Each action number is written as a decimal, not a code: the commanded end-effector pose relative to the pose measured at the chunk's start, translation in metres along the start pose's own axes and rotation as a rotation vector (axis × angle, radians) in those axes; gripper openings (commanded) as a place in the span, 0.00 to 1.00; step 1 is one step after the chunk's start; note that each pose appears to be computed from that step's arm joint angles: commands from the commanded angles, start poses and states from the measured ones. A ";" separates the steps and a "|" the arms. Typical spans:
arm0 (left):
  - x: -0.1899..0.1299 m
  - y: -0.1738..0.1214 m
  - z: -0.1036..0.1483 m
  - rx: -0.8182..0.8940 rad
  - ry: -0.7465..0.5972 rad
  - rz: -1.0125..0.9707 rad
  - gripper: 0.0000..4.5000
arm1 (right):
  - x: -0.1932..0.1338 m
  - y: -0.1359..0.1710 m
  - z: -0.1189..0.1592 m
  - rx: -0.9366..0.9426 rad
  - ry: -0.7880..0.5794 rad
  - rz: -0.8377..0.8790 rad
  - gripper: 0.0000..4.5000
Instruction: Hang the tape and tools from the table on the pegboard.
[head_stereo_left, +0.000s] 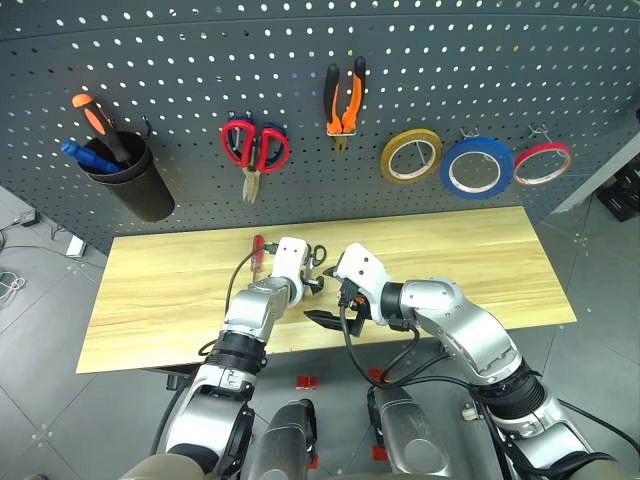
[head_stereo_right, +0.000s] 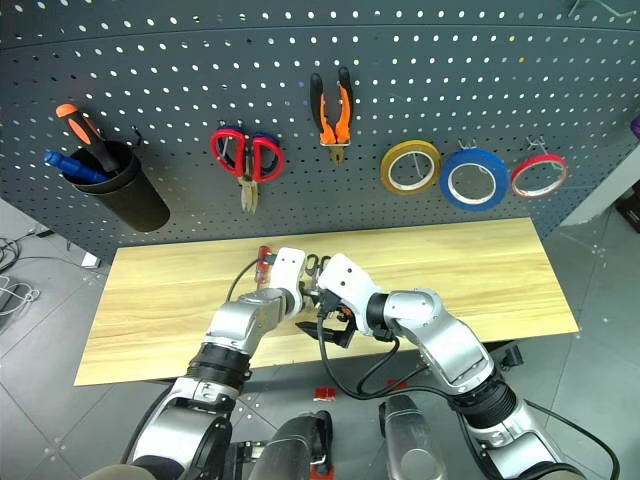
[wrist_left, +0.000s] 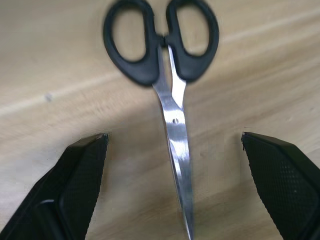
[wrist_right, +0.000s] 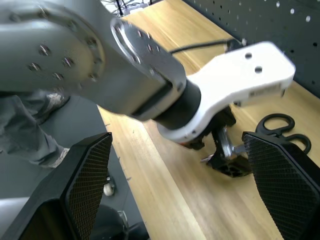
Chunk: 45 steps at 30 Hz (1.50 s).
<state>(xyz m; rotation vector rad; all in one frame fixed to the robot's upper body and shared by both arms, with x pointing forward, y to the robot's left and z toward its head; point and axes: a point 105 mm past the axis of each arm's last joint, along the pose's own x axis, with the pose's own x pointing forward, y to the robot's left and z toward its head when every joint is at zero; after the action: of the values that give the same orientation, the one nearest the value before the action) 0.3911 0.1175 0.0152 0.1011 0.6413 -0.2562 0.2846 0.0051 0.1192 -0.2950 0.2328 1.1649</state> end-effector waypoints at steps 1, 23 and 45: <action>0.007 0.002 -0.017 -0.011 0.060 -0.004 1.00 | -0.007 -0.004 0.017 0.000 -0.040 -0.007 0.99; 0.009 0.001 -0.021 -0.001 0.056 -0.050 0.04 | -0.045 -0.081 0.008 -0.023 0.111 -0.221 1.00; -0.209 0.020 0.064 0.431 -0.856 0.452 0.04 | -0.066 -0.056 0.085 -0.323 -0.320 -0.165 1.00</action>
<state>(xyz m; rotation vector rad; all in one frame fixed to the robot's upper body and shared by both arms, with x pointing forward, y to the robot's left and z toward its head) 0.2821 0.1639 0.1602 0.4762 -0.1676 -0.0505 0.3148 -0.0410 0.2070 -0.3957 -0.1715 1.0801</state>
